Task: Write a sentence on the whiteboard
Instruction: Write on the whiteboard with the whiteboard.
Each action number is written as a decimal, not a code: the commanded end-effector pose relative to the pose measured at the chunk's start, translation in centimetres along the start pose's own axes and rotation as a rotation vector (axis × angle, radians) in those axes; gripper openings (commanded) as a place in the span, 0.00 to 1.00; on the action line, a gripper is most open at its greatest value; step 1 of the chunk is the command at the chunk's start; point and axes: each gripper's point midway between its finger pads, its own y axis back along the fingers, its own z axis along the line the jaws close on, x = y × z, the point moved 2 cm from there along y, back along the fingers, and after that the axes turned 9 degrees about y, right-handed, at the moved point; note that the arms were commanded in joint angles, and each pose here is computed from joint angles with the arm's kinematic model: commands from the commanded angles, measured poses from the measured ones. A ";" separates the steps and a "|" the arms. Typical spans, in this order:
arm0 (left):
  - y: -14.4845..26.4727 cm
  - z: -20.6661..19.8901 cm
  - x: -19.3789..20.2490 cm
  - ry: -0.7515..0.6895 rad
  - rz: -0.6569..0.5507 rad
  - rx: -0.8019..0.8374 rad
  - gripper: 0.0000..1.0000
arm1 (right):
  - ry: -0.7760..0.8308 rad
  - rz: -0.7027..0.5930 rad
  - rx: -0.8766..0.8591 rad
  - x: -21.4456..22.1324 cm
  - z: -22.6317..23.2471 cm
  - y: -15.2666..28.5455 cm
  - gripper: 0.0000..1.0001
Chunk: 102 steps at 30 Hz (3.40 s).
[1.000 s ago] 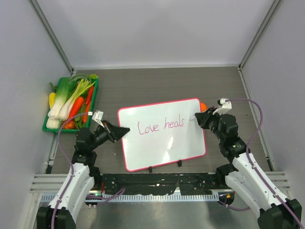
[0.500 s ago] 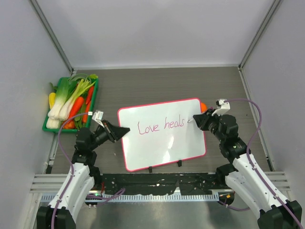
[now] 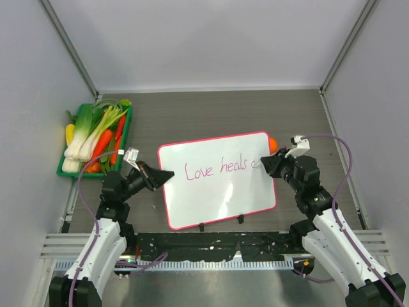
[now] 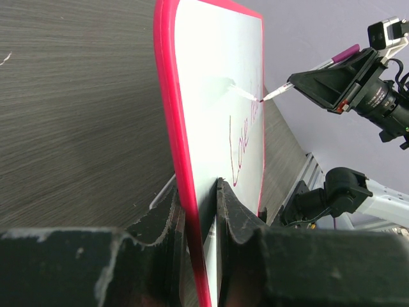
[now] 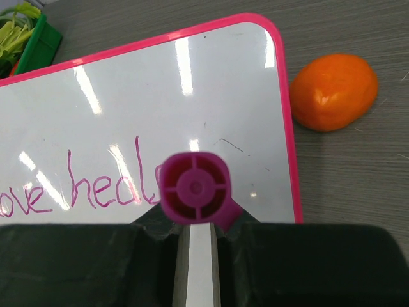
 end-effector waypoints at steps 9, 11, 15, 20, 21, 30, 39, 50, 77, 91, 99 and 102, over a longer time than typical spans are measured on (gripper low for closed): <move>0.0 3.2 -0.7 -0.154 -0.056 -0.117 0.00 | -0.015 -0.094 0.045 -3.1 -0.2 -0.8 0.01; 0.0 3.1 -0.8 -0.155 -0.058 -0.115 0.00 | -0.018 -0.108 0.079 -3.5 -0.7 -0.8 0.01; 0.0 3.2 -0.8 -0.154 -0.058 -0.115 0.00 | -0.023 -0.118 0.080 -3.9 -0.7 -1.0 0.01; 0.1 3.1 -0.8 -0.156 -0.060 -0.112 0.00 | -0.026 -0.132 0.081 -4.4 -0.6 -1.0 0.01; 0.0 3.1 -0.7 -0.156 -0.057 -0.112 0.00 | -0.024 -0.128 0.080 -4.4 -0.6 -1.1 0.01; 0.1 3.1 -0.8 -0.156 -0.060 -0.112 0.00 | -0.017 -0.074 0.072 -2.6 -0.7 -0.9 0.01; 0.0 3.1 -0.8 -0.155 -0.058 -0.111 0.00 | -0.008 -0.018 0.048 -0.7 -0.6 -0.3 0.01; 0.0 3.1 -0.8 -0.154 -0.058 -0.113 0.00 | -0.008 0.002 0.067 0.2 -1.1 0.1 0.01; 0.1 3.1 -0.7 -0.155 -0.058 -0.111 0.00 | -0.018 -0.207 0.108 -7.3 -0.5 -0.1 0.01; 0.0 3.0 -0.7 -0.156 -0.057 -0.104 0.00 | -0.027 -0.244 0.126 -7.8 -0.8 -0.9 0.01; 0.0 3.0 -0.7 -0.156 -0.057 -0.105 0.00 | -0.029 -0.222 0.149 -7.2 -1.3 -2.0 0.01; 0.0 3.0 -0.7 -0.158 -0.059 -0.107 0.00 | -0.029 -0.208 0.155 -6.8 -1.5 -2.0 0.01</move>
